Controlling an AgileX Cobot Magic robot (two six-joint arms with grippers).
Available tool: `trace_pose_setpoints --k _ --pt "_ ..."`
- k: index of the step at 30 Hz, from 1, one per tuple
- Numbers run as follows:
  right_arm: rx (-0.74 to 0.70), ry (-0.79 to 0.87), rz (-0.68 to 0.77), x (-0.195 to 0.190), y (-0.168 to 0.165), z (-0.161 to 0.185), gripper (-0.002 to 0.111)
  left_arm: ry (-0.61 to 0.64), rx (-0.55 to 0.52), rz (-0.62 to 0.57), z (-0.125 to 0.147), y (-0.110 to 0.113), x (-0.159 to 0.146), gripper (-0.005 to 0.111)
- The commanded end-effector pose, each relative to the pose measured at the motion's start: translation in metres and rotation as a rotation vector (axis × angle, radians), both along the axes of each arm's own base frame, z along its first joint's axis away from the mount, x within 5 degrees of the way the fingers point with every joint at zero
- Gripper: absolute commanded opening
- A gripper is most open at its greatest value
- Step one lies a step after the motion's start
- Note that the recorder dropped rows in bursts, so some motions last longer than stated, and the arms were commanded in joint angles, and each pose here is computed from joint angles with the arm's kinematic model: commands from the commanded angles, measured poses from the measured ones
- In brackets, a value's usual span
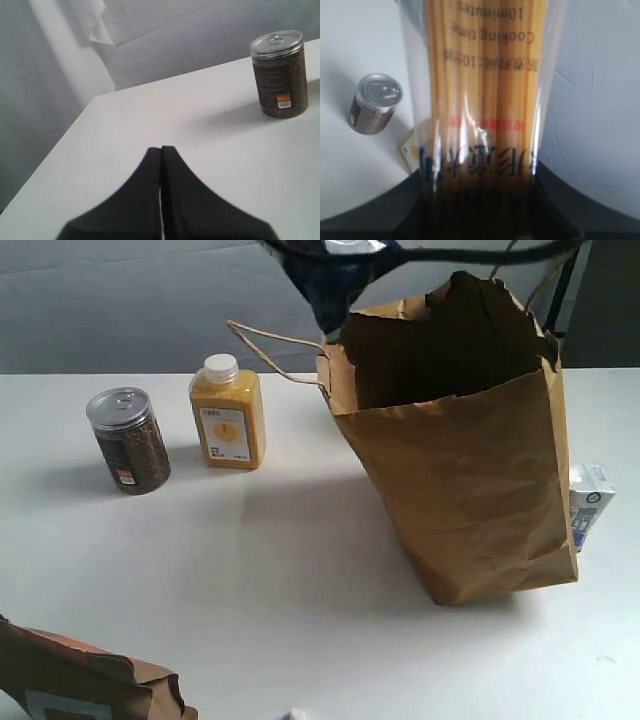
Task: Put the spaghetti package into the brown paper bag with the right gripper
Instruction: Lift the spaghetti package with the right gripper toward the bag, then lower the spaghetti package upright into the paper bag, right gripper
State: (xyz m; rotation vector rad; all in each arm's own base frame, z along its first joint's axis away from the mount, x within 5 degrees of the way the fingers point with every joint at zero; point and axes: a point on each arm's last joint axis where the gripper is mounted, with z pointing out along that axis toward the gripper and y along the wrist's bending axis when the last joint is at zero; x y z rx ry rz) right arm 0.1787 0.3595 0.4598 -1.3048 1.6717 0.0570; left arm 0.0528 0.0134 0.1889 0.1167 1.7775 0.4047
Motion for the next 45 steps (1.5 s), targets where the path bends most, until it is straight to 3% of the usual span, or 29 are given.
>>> trace_pose_setpoints --k 1,10,19,27,41,45 --pt "0.093 -0.093 -0.009 0.015 -0.016 0.003 0.0 0.0 -0.008 -0.002 -0.001 0.0 0.0 0.0" --pt "0.285 -0.063 -0.018 0.057 -0.041 -0.034 0.0 0.0 -0.008 -0.002 -0.001 0.0 0.0 0.0" --pt "0.239 0.032 -0.084 0.087 -0.061 -0.097 0.0 0.0 -0.008 -0.002 -0.001 0.0 0.0 0.0" --pt "0.208 0.132 -0.107 0.088 -0.071 -0.145 0.0 0.0 -0.008 -0.002 -0.001 0.0 0.0 0.0" --pt "0.552 0.244 -0.083 0.069 -0.053 -0.127 0.0 0.0 -0.008 -0.002 -0.001 0.0 0.0 0.0" --pt "0.543 0.239 -0.069 0.063 -0.055 -0.122 0.0 0.0 -0.008 -0.002 -0.001 0.0 0.0 0.0"
